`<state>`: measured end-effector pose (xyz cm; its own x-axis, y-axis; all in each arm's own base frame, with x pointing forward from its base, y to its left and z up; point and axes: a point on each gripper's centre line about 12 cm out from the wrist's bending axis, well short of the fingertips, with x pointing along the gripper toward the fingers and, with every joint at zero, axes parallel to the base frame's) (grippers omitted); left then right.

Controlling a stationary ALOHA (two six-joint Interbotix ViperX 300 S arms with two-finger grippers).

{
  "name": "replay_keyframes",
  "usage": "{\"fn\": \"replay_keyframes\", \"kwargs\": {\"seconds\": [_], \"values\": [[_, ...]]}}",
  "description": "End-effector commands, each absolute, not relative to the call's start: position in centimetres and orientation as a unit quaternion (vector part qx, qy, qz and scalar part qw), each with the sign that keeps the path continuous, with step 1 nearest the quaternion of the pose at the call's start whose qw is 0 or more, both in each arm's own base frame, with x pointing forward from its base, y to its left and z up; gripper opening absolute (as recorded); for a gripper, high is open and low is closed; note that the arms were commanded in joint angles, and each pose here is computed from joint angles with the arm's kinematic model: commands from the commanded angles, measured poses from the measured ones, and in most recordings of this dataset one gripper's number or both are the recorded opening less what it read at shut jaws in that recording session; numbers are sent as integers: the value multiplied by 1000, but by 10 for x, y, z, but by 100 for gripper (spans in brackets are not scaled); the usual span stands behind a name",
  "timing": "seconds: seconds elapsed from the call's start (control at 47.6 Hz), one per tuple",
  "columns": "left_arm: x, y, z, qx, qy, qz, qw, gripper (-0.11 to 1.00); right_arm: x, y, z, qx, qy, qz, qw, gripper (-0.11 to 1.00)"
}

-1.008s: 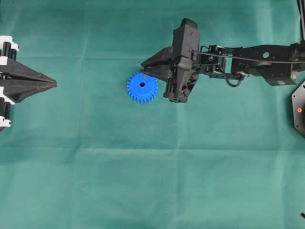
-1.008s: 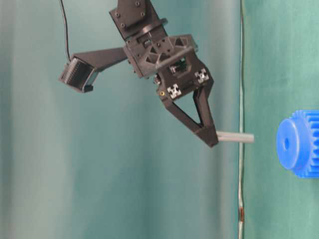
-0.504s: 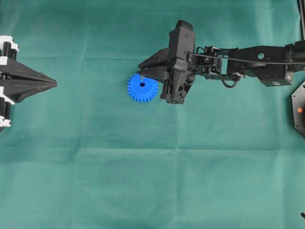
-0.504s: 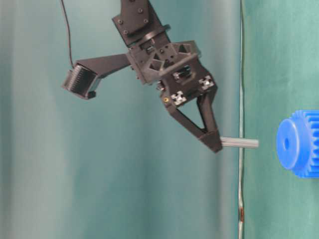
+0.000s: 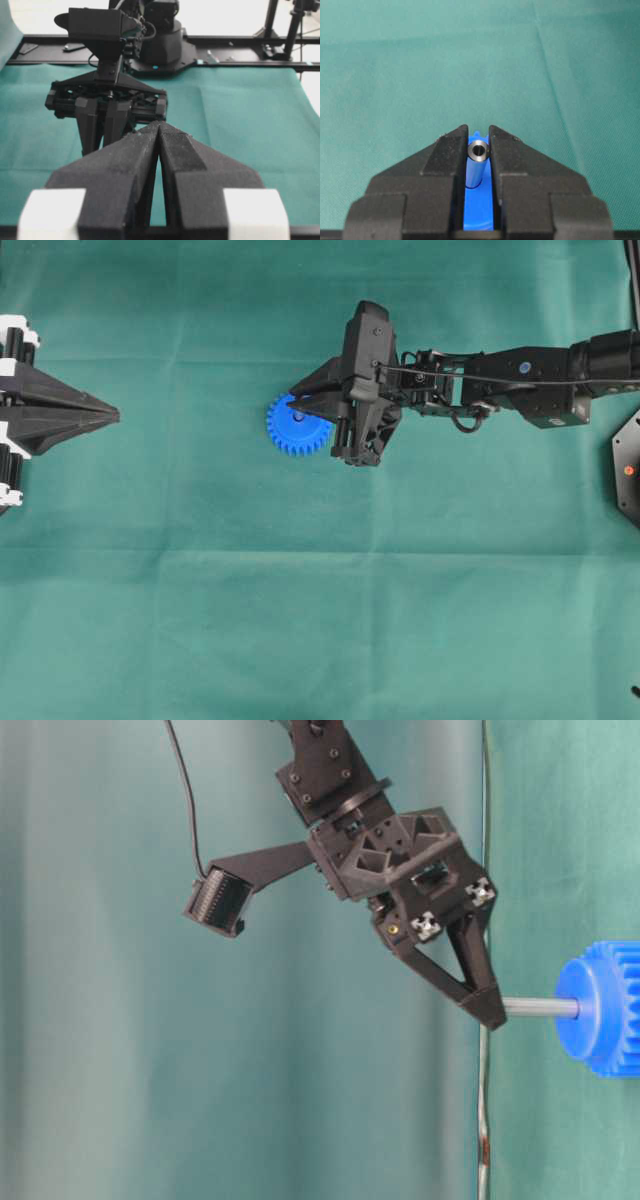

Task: Insert the shaft placed at a random location into the center hole of the medium gear at another random location.
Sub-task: 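Align the shaft over the gear hole and lower it in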

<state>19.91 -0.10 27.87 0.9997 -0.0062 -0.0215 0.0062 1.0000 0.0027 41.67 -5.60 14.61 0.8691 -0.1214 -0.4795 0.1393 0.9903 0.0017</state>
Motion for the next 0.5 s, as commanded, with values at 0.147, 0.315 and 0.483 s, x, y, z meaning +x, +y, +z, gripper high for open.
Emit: {"fn": "replay_keyframes", "kwargs": {"seconds": [0.147, 0.315, 0.483], "values": [[202, -1, 289, 1, -1, -4, 1000, 0, 424, -55, 159, 16, 222, -66, 973, 13], [202, -1, 288, 1, 0, -4, 1000, 0, 425, -55, 154, 16, 225, -66, 972, 13], [202, -1, 288, 1, 2, -4, 1000, 0, 427, -53, 147, 15, 228, -64, 972, 13]]}}
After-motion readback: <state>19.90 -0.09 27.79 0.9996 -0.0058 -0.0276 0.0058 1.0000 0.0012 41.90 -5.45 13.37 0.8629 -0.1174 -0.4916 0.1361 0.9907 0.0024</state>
